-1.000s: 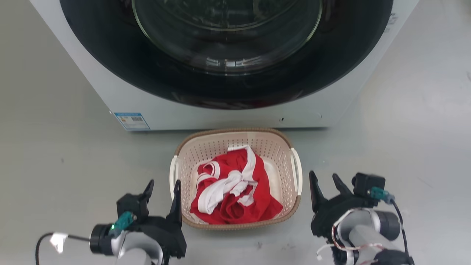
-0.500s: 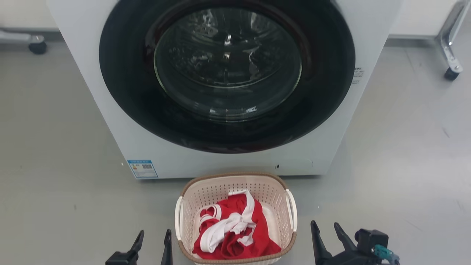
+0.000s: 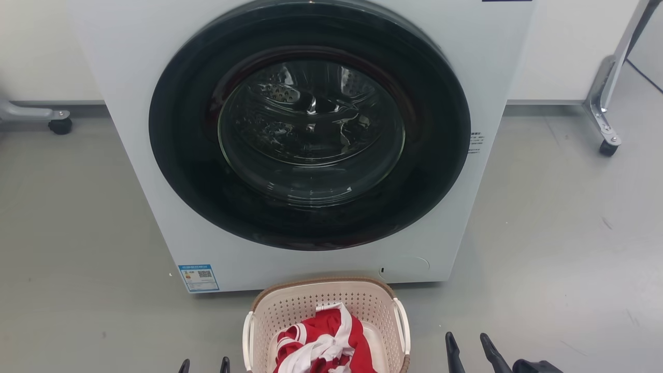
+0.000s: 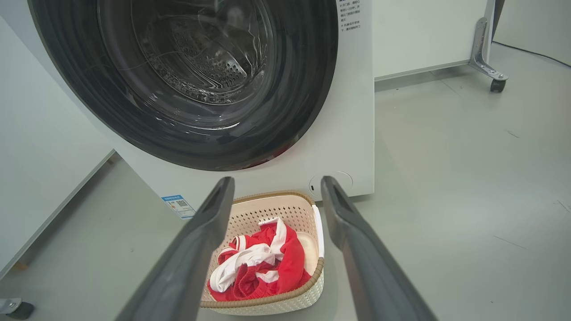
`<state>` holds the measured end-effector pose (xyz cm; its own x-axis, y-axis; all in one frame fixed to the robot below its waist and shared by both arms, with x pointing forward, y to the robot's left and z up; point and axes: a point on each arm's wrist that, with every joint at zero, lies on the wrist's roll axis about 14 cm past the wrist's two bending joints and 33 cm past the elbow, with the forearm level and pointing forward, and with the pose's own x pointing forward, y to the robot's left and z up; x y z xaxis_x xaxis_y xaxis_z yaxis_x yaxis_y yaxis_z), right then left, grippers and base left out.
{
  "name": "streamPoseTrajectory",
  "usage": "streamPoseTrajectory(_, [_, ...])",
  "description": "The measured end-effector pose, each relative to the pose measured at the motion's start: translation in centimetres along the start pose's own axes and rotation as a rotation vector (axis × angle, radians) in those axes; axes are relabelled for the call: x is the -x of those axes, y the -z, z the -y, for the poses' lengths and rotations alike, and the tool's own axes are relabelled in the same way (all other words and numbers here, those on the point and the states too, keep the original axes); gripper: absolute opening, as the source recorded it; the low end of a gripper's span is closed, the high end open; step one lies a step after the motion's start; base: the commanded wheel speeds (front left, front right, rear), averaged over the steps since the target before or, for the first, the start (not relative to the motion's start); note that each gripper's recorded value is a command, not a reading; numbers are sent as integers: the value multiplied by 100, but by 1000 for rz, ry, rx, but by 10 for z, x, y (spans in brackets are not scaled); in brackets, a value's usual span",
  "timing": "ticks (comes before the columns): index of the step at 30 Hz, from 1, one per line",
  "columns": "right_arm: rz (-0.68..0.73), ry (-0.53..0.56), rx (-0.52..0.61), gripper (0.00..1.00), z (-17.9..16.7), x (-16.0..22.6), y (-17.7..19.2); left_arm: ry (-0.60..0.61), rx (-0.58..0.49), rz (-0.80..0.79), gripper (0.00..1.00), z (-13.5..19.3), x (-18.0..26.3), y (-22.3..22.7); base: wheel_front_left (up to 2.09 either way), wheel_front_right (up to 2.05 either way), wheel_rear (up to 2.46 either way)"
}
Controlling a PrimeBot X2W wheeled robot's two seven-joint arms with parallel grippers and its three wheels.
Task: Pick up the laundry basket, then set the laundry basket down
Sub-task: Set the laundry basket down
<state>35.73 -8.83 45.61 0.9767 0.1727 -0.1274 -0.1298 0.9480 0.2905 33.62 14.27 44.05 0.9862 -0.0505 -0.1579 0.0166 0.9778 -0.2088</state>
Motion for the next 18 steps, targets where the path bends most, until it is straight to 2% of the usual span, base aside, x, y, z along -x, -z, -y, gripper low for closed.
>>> streamPoseTrajectory(18, [119,31,59,100,5,24,-26,-26,-39,83,100,-6,10,-22,0,0,0])
